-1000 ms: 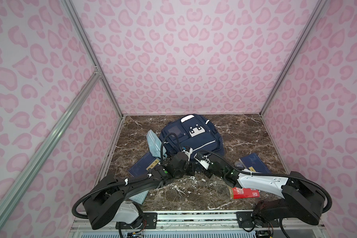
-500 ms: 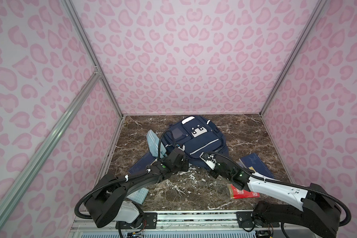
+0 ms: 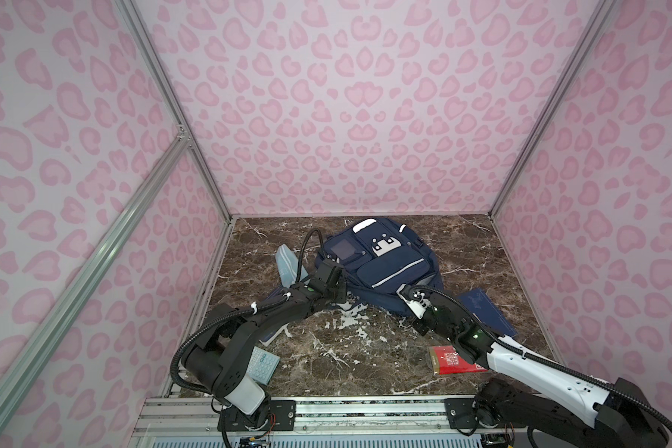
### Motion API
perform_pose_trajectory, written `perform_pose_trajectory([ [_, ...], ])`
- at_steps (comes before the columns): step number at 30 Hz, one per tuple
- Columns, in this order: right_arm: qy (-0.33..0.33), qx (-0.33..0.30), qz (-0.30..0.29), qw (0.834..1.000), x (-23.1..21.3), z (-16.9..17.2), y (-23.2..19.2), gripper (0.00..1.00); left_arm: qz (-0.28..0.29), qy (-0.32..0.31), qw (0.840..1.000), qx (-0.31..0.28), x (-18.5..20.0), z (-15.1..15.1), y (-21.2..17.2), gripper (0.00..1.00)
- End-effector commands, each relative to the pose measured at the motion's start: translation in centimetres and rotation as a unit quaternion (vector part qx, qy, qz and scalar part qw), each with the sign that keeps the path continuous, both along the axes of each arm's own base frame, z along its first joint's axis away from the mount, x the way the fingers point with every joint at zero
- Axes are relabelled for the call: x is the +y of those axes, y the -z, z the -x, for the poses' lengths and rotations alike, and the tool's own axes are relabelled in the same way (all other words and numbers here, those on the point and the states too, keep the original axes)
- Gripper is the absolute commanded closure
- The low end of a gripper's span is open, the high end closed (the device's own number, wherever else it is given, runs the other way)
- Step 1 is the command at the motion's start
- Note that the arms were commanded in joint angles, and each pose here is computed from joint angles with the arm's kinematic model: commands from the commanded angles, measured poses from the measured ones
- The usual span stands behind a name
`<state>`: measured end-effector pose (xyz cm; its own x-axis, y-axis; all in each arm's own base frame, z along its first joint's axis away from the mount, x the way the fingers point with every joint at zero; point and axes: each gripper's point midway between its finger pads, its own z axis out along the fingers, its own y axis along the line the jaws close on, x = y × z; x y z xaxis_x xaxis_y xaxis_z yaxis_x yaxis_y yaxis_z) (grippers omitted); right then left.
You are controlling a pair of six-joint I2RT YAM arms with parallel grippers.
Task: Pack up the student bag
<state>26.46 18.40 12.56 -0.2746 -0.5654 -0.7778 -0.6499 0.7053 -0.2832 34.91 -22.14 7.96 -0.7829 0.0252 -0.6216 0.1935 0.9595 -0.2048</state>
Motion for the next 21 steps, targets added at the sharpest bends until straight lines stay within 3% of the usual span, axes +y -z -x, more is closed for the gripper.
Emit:
perform_pose_trajectory([
  [1, -0.009, -0.005, -0.026, 1.000, 0.6, 0.0, -0.1, 1.00, -0.003, -0.018, 1.000, -0.021, 0.6, -1.0, -0.8, 0.95],
  [3, -0.011, 0.004, -0.050, 0.999, 1.6, -0.1, -0.2, 1.00, 0.005, -0.017, 0.999, -0.029, 0.5, -1.1, -1.9, 0.81],
  [5, 0.000, 0.019, -0.062, 0.998, 2.1, -0.6, -0.1, 0.99, 0.010, -0.015, 0.999, -0.034, 0.5, -1.0, -3.0, 0.59],
  [7, -0.005, 0.041, -0.068, 0.997, 3.0, -1.0, 0.0, 0.91, 0.019, -0.012, 0.999, -0.040, 0.5, -0.7, -4.1, 0.36],
  [9, -0.011, 0.063, -0.078, 0.995, 4.4, -1.3, 0.1, 0.86, 0.028, -0.019, 0.998, -0.051, 1.0, -0.2, -5.6, 0.22],
  [13, -0.023, 0.080, -0.054, 0.995, 6.8, -1.6, 1.3, 0.77, 0.043, -0.042, 0.995, -0.079, 3.0, 0.7, -8.6, 0.13],
  [16, -0.028, 0.102, -0.031, 0.994, 8.1, -1.3, 2.6, 0.65, 0.040, -0.084, 0.992, -0.087, 6.8, 0.9, -9.4, 0.11],
  [18, -0.005, 0.106, -0.022, 0.994, 7.9, -1.2, 3.4, 0.53, 0.054, -0.136, 0.985, -0.092, 10.9, 0.4, -8.7, 0.19],
  [20, 0.009, 0.107, -0.043, 0.993, 8.1, -0.9, 3.2, 0.42, 0.106, -0.177, 0.975, -0.084, 14.0, 0.2, -7.4, 0.24],
  [21, 0.033, 0.099, -0.062, 0.993, 8.1, -1.2, 2.5, 0.24, 0.116, -0.201, 0.969, -0.082, 15.7, 0.2, -6.7, 0.26],
])
